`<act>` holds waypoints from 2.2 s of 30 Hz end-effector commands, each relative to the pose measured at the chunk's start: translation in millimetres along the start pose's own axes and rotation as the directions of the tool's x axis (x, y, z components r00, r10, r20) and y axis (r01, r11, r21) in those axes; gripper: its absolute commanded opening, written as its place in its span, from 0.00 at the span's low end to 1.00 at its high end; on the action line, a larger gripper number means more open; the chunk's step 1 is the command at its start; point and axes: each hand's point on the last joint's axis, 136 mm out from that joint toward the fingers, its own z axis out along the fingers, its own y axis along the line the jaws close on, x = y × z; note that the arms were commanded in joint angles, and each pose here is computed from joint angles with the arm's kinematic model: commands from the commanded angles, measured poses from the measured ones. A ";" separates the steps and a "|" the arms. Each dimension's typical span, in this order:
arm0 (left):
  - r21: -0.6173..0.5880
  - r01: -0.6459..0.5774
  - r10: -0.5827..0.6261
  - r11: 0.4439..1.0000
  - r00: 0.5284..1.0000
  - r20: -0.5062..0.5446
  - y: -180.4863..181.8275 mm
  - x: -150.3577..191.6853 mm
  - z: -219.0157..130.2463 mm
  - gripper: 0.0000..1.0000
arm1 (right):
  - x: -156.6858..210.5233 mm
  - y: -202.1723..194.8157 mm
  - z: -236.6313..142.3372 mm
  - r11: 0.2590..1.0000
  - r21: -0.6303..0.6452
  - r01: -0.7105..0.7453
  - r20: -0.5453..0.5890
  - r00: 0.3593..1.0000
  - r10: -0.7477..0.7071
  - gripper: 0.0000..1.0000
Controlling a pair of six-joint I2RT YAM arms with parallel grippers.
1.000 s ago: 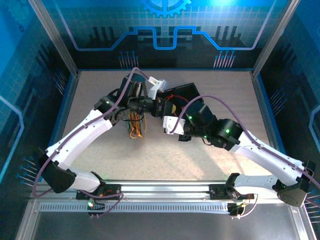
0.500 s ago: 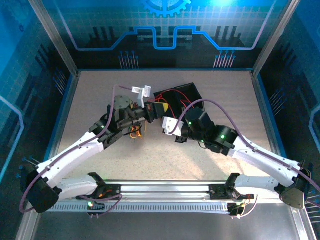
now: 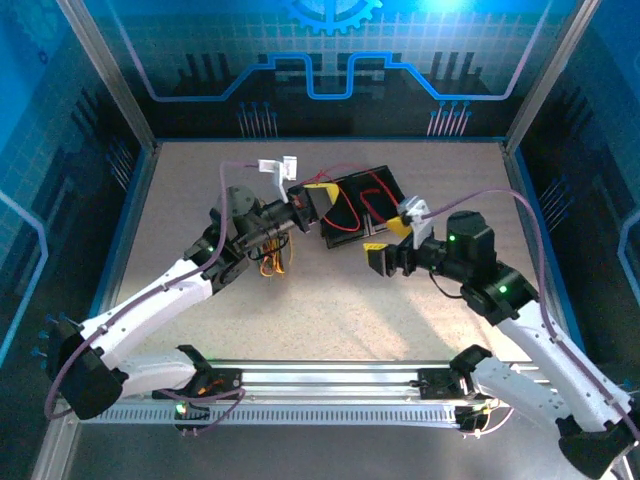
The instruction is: Wrap the cables
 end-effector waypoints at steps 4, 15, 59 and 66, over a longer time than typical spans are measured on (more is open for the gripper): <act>0.053 -0.091 0.090 0.994 0.996 0.020 -17.9 -2.7 7.9 0.00 | 13.0 -6.9 4.7 0.831 -0.147 -0.537 -0.043 0.843 0.537 0.85; 0.088 -0.139 0.141 0.986 0.990 -0.013 -21.9 20.5 3.4 0.00 | 22.0 -45.3 34.0 0.349 -0.273 -0.896 -0.097 0.387 0.917 0.84; -0.766 0.042 -0.053 0.642 0.999 0.011 104.1 4.2 -207.2 0.99 | 84.6 -27.2 55.3 0.256 0.494 -0.831 0.216 0.403 0.890 0.00; -0.820 0.031 -0.135 0.571 0.989 -0.057 127.2 21.8 -208.0 0.99 | 85.4 -7.9 81.9 0.230 0.568 -0.790 0.223 0.417 0.881 0.00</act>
